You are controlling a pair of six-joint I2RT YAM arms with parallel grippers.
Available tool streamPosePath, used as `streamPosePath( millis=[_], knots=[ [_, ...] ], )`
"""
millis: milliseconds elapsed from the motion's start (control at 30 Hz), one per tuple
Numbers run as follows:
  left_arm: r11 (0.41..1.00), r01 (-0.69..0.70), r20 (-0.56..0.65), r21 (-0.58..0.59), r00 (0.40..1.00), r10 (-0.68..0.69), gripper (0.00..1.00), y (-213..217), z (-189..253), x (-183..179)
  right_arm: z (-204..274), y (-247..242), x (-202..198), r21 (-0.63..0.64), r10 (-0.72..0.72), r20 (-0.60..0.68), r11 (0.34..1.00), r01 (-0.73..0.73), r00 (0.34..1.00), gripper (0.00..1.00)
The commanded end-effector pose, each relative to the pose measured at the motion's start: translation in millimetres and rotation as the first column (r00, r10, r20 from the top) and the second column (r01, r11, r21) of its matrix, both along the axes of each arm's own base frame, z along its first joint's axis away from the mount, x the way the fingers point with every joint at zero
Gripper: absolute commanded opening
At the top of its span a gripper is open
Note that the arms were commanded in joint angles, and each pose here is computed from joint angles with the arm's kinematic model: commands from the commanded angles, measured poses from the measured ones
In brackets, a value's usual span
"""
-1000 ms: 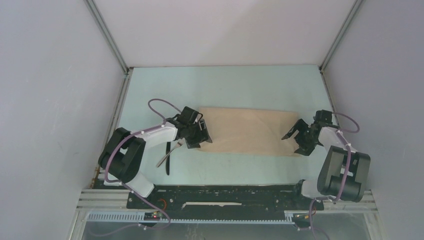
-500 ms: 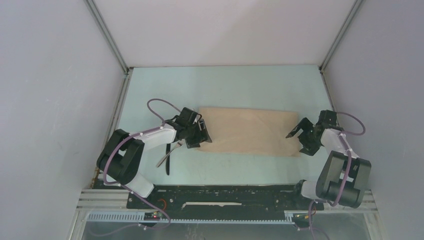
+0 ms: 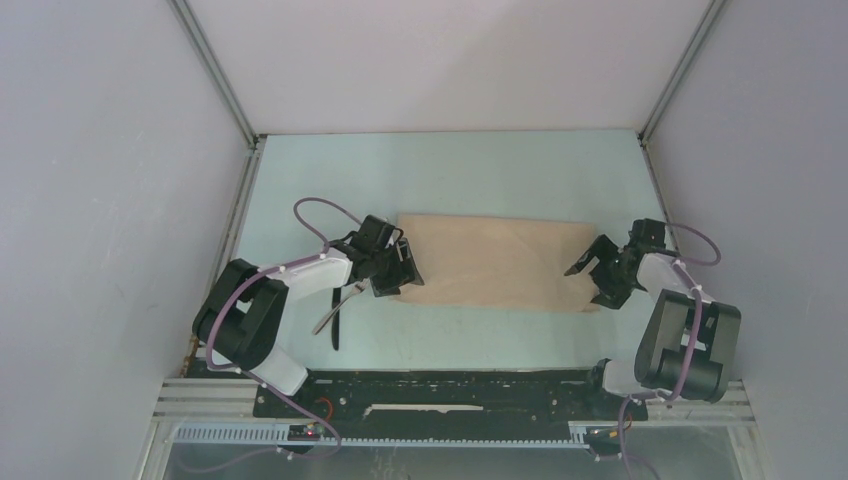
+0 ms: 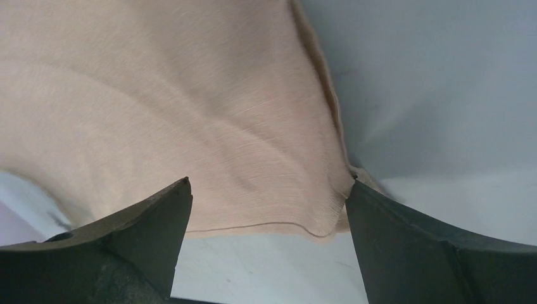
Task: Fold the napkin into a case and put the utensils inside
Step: Smooth out the rectangle-folded napkin at the center of the board.
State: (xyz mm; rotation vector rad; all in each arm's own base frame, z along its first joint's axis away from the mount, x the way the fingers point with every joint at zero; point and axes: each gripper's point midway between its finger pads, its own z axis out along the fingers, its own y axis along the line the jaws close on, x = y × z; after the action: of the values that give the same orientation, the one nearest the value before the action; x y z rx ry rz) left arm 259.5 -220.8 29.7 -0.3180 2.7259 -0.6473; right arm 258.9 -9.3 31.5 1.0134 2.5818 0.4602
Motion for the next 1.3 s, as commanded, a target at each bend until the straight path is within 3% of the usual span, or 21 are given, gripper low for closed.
streamPosePath(
  millis=[0,300,400,600,800,1000,1133,1267],
  knots=[
    [0.999,0.000,0.021,0.042,1.000,-0.001,0.72,9.3,-4.9,-2.1,26.2,22.2,19.1,0.075,0.033,0.114,0.996,-0.041,0.993,0.97],
    [0.999,-0.001,0.019,0.036,1.000,0.000,0.72,7.6,-4.8,-1.7,78.6,35.6,20.1,0.088,0.072,0.297,0.991,-0.103,0.952,0.96],
    [0.999,0.001,0.020,0.034,1.000,-0.002,0.72,6.5,-4.7,-1.8,82.8,28.2,23.0,0.040,0.073,0.324,0.995,-0.091,0.943,0.97],
    [1.000,0.002,0.022,0.031,1.000,-0.003,0.73,7.1,-3.8,-3.0,47.0,-12.3,-2.4,-0.116,-0.036,0.098,0.992,0.047,0.995,0.95],
    [1.000,0.017,0.036,0.027,0.999,-0.018,0.73,5.1,0.2,-1.7,45.9,10.6,9.2,-0.107,0.051,0.097,0.993,-0.040,0.994,0.95],
    [0.999,0.010,0.019,0.036,1.000,-0.011,0.73,7.7,-7.7,-5.1,7.8,-12.0,0.8,-0.118,-0.030,-0.004,0.993,0.030,1.000,0.95],
    [0.999,0.002,0.013,0.055,1.000,-0.003,0.73,11.3,-12.9,-5.5,9.8,-14.2,2.5,-0.139,-0.031,0.014,0.990,0.033,0.999,0.95],
    [0.999,0.007,0.087,0.042,0.996,-0.011,0.74,7.3,20.4,2.9,35.3,-2.8,9.2,-0.139,0.010,0.058,0.990,-0.002,0.998,0.95]
  ],
)
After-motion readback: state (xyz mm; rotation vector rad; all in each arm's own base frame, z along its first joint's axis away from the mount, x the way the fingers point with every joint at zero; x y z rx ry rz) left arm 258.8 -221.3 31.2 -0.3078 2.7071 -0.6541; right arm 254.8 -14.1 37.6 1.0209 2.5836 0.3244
